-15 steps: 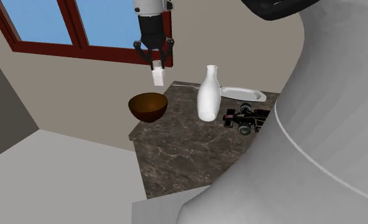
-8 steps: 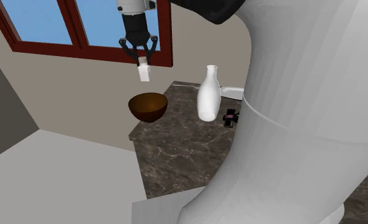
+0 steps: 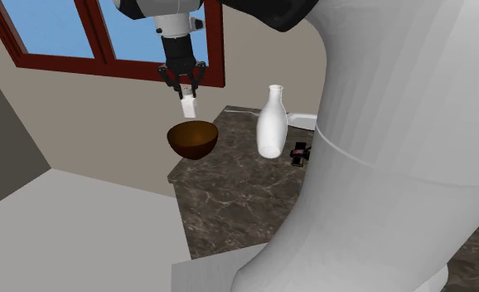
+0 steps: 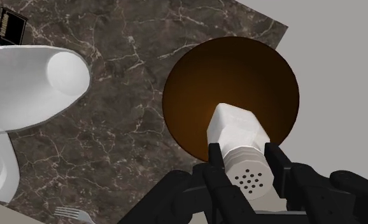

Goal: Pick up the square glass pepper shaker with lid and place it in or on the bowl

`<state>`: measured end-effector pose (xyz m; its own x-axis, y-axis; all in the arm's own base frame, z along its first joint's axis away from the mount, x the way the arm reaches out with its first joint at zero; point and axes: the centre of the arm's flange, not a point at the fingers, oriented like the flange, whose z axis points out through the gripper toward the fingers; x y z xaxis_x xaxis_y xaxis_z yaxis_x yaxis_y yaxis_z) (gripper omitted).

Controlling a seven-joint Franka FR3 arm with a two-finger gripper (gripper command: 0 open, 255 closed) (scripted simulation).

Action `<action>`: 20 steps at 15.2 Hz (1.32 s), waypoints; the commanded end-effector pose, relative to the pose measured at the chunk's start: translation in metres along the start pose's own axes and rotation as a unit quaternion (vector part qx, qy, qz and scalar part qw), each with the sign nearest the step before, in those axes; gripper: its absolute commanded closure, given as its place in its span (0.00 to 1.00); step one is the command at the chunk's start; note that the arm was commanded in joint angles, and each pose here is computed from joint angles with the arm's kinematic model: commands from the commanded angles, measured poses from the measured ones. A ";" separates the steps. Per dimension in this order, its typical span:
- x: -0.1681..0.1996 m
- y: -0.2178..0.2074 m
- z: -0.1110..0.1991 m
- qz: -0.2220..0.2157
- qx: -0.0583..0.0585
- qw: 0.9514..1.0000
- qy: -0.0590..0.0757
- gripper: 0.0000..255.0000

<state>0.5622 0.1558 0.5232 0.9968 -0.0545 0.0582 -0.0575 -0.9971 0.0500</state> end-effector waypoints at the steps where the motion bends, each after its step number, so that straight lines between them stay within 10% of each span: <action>1: 0.000 0.000 0.011 0.000 0.000 1.000 0.000 1.00; 17: -0.003 -0.003 0.060 0.000 0.000 1.000 0.000 1.00; 18: -0.003 -0.003 0.060 0.000 0.000 1.000 0.000 0.00; 20: -0.003 -0.003 0.060 0.000 0.000 1.000 0.000 0.00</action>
<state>0.5625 0.1556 0.4635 0.9968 -0.0545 0.0587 -0.0575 -0.9971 0.0498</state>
